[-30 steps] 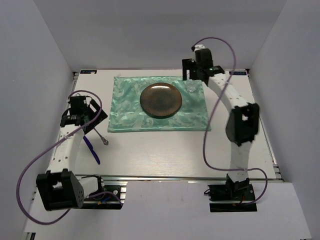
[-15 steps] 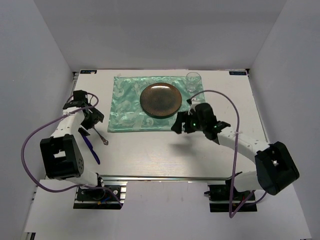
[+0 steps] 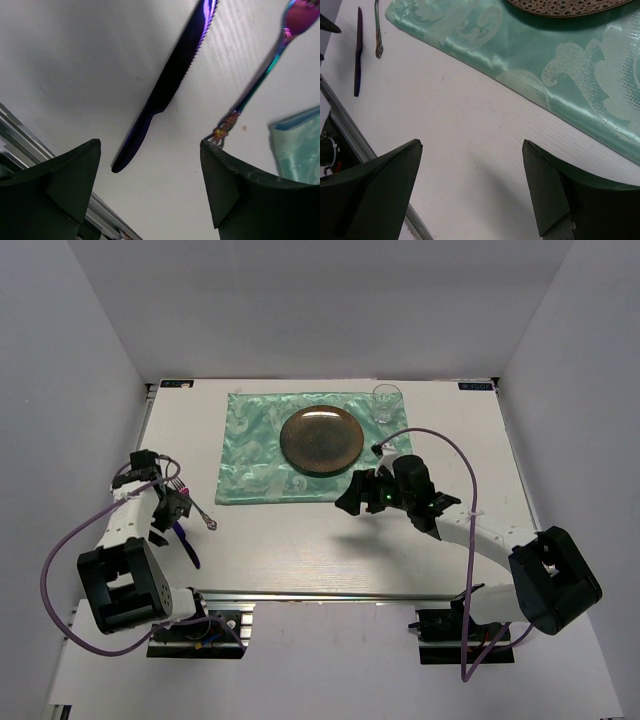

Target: Set the dinner table for one person

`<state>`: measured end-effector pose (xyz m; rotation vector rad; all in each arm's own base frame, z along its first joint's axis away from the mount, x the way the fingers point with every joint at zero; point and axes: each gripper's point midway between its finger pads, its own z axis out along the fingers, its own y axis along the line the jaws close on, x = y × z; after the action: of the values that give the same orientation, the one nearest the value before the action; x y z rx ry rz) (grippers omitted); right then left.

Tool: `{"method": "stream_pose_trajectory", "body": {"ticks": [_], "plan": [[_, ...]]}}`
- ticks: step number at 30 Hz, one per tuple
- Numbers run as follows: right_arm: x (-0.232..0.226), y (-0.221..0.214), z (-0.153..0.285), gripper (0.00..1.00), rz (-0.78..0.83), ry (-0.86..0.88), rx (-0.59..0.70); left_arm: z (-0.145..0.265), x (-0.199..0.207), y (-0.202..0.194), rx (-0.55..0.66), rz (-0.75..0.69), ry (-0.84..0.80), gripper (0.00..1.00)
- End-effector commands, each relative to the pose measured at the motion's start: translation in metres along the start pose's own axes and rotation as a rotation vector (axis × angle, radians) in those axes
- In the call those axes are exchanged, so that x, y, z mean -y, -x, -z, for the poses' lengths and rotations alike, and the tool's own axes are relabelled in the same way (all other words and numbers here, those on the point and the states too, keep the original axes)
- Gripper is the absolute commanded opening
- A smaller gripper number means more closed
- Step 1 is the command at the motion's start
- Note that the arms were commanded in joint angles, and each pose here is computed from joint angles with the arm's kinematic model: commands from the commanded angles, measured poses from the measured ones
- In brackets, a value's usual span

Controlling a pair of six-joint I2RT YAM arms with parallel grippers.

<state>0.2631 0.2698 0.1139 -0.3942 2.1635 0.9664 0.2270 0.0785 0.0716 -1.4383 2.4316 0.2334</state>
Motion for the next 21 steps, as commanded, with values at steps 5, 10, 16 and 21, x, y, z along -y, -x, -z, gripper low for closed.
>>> {"method": "stream_pose_trajectory", "body": {"ticks": [5,10,16,21], "plan": [[-0.01,0.011,0.003,0.87,0.027,0.062,0.051,-0.026,-0.006,-0.036,-0.119,0.091,-0.025,0.84],[-0.01,0.011,0.002,0.87,0.024,0.071,0.054,-0.033,-0.014,-0.041,-0.125,0.077,0.012,0.81],[-0.013,0.014,0.006,0.87,0.03,0.082,0.074,-0.054,-0.014,-0.058,-0.181,0.088,0.005,0.71],[-0.013,0.014,0.008,0.87,0.028,0.082,0.08,-0.075,-0.022,-0.078,-0.243,0.11,0.026,0.61]]}}
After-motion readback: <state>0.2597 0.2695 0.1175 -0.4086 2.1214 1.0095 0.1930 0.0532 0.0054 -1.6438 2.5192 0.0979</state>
